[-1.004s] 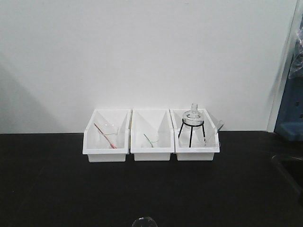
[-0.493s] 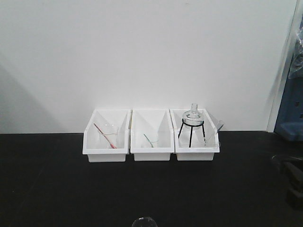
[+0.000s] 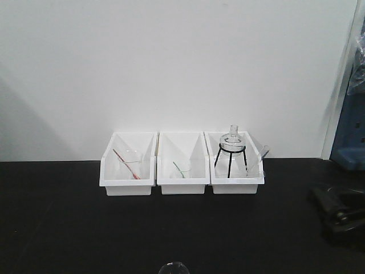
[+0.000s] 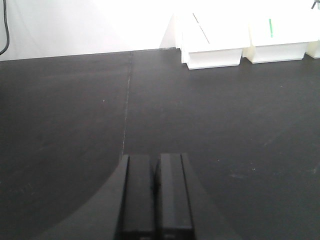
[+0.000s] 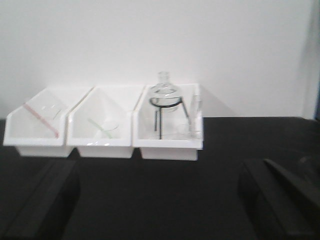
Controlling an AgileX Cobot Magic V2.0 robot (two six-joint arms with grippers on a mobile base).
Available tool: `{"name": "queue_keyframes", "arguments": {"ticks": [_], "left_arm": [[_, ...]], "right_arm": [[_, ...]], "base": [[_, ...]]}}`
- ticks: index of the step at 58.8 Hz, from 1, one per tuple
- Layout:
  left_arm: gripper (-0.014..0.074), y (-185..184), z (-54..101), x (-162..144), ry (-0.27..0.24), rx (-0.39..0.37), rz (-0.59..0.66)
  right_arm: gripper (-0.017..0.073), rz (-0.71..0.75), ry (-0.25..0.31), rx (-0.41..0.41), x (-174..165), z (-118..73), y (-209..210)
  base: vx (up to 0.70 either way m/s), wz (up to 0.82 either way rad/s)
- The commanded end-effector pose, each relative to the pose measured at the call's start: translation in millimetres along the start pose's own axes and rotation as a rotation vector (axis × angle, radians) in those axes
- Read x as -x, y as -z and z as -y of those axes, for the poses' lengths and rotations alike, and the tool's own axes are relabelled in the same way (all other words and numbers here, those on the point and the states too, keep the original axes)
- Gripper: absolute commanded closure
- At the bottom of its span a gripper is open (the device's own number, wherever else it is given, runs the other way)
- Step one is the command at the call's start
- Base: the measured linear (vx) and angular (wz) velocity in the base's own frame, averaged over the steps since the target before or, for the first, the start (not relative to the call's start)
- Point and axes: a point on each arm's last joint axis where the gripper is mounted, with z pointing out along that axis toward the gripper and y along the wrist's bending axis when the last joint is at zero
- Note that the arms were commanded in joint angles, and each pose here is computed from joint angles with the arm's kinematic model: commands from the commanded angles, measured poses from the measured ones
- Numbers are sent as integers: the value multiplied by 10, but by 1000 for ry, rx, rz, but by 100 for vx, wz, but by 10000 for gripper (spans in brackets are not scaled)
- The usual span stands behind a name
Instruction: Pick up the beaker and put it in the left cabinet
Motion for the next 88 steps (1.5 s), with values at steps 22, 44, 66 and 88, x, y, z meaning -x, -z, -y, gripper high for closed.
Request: {"name": "queue_keyframes", "arguments": {"ticks": [22, 44, 66, 88], "left_arm": [[590, 21, 13, 115, 5, -15, 102], [590, 21, 13, 115, 5, -15, 102], [590, 21, 13, 115, 5, -15, 102], [590, 21, 13, 115, 5, -15, 102]], "right_arm": [[-127, 58, 102, 499, -864, -828, -389], [-115, 5, -107, 597, -1650, -901, -608], [-105, 37, -101, 663, -1668, -1036, -933], [-94, 49, -138, 686, -1705, -1113, -1191]], "base": [[0, 0], [0, 0], [0, 0], [0, 0]]}}
